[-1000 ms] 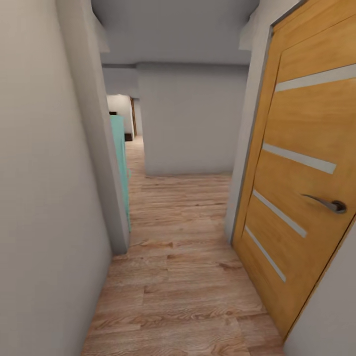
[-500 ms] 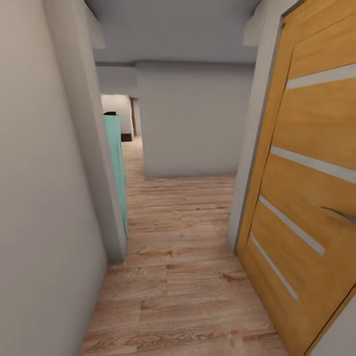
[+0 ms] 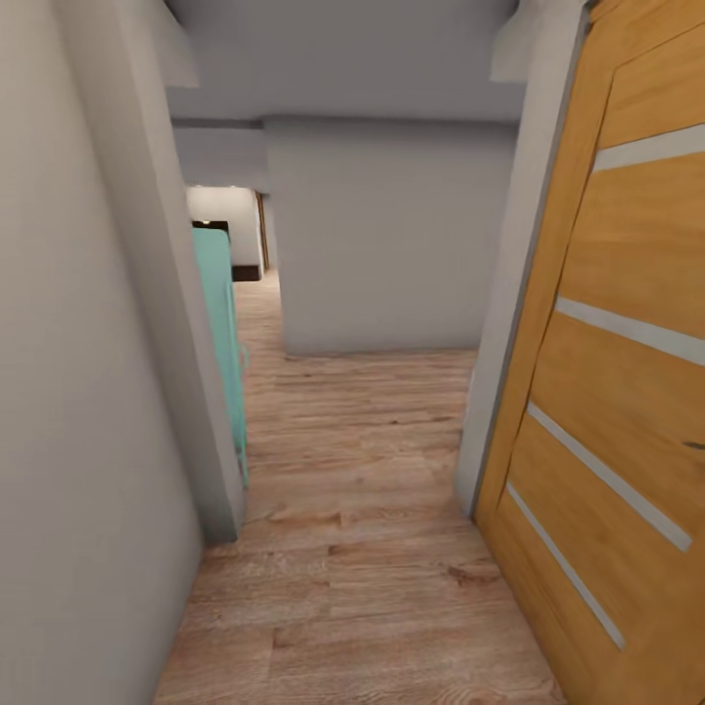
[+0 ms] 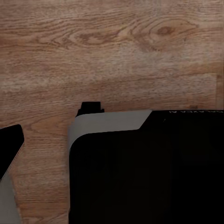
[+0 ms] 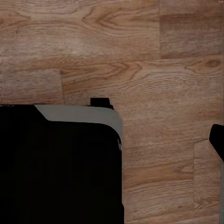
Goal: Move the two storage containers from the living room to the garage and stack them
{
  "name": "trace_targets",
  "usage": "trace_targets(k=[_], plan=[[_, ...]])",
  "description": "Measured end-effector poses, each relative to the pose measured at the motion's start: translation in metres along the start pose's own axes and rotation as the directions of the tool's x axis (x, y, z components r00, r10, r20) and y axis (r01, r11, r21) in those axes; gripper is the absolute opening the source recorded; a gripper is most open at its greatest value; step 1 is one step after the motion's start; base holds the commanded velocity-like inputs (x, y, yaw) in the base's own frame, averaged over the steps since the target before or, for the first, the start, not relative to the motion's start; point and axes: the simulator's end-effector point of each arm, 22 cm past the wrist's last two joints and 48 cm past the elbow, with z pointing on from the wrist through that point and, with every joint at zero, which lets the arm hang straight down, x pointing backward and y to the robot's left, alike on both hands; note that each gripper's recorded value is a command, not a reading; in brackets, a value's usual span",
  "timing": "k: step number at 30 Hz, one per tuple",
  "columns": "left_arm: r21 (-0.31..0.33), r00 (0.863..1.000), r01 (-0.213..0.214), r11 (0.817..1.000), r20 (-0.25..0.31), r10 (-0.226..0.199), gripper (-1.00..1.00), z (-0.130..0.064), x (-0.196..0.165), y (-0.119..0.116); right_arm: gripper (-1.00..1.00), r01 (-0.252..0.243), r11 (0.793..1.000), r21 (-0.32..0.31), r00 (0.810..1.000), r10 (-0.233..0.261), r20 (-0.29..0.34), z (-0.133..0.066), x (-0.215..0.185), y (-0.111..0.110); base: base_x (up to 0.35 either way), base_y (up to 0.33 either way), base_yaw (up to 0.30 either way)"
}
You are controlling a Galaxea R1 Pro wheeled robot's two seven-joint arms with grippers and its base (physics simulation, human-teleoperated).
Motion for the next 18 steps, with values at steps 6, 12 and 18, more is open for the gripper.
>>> trace_targets(k=[6,12,18], plan=[[0.0,1.0,0.0,1.0,0.0,0.0,1.0,0.0,0.0001,0.0,1.0,-0.002,1.0,0.001,1.0,0.002,0.001,0.0001,-0.0001,-0.0009,0.321,0.0,0.0],[0.0,1.0,0.0,1.0,0.0,0.0,1.0,0.0,0.0001,0.0,1.0,-0.003,1.0,0.001,1.0,0.003,0.0,0.0001,0.0001,-0.0007,0.321,0.0,0.0],[0.0,1.0,0.001,1.0,0.0,-0.001,1.0,0.0,0.0001,0.0,1.0,-0.003,1.0,0.0,1.0,0.003,0.0,0.0,0.0001,-0.0001,0.321,0.0,0.0]])
